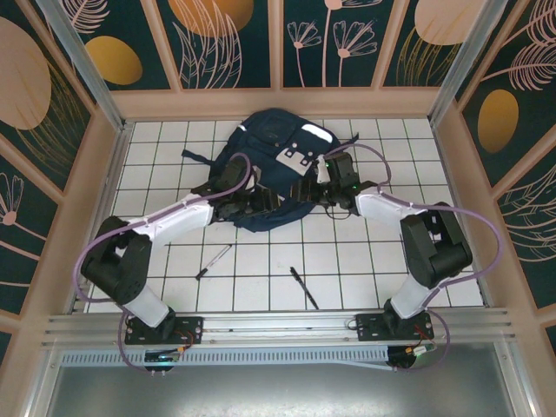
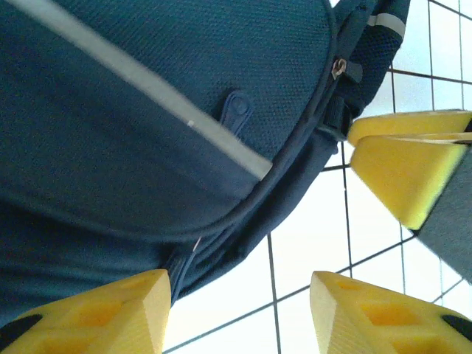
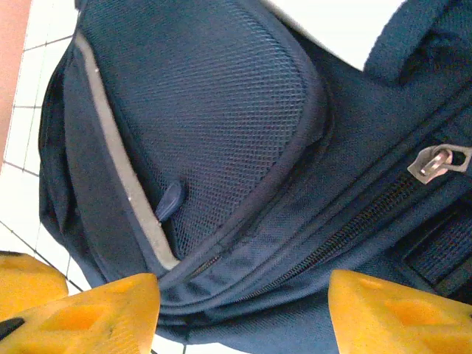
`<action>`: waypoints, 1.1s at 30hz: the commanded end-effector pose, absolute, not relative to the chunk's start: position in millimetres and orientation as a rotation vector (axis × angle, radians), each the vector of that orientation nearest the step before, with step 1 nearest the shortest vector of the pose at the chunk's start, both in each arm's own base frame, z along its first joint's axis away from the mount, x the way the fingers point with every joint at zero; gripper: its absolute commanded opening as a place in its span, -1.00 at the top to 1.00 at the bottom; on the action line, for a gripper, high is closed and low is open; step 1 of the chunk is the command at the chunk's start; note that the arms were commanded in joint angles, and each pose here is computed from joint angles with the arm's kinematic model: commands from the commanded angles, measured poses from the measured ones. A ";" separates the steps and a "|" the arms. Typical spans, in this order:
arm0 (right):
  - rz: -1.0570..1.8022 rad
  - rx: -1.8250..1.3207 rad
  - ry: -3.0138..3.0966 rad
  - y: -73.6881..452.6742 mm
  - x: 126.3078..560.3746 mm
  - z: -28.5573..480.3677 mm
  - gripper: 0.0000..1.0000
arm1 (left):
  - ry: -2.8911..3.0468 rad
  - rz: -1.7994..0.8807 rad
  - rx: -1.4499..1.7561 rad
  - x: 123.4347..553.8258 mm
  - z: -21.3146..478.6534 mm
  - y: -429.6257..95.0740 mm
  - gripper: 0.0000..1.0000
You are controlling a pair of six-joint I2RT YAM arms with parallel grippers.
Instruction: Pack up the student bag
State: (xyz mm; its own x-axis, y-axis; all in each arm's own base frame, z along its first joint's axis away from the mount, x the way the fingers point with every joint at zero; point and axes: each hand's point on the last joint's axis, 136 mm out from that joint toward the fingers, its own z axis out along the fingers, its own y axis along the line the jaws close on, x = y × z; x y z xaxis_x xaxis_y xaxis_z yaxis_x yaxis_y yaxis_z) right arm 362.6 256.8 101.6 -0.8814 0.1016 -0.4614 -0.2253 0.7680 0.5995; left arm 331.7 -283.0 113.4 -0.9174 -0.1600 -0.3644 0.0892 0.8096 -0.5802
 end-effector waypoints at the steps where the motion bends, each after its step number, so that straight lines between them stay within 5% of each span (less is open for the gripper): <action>1: 0.978 0.163 2.520 277.5 372.0 101.7 -0.23 | 2.604 -0.720 0.030 339.3 99.6 -279.6 0.00; 12: 0.946 0.305 2.575 298.2 385.1 77.7 0.02 | 2.664 -0.543 0.209 335.4 61.1 -284.2 -0.02; 21: 0.941 0.348 2.559 294.8 385.8 81.9 0.91 | 2.664 -0.594 0.330 329.4 54.9 -301.5 0.13; 28: 1.000 0.322 2.545 292.6 380.4 93.3 1.00 | 2.643 -0.551 0.462 320.7 47.9 -294.5 0.99; 33: 1.001 0.238 2.545 280.3 382.0 97.8 1.00 | 2.481 -0.557 0.581 320.9 87.8 -291.8 1.00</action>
State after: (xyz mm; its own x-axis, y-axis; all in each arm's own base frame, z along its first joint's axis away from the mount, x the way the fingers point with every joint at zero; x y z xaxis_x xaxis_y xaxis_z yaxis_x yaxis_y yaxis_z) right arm 380.8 283.9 73.7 -0.9054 0.3452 -0.2470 0.1046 0.7454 0.6584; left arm 327.2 -288.1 61.4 -0.8447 0.2177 -0.4890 0.3943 0.8708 -0.2936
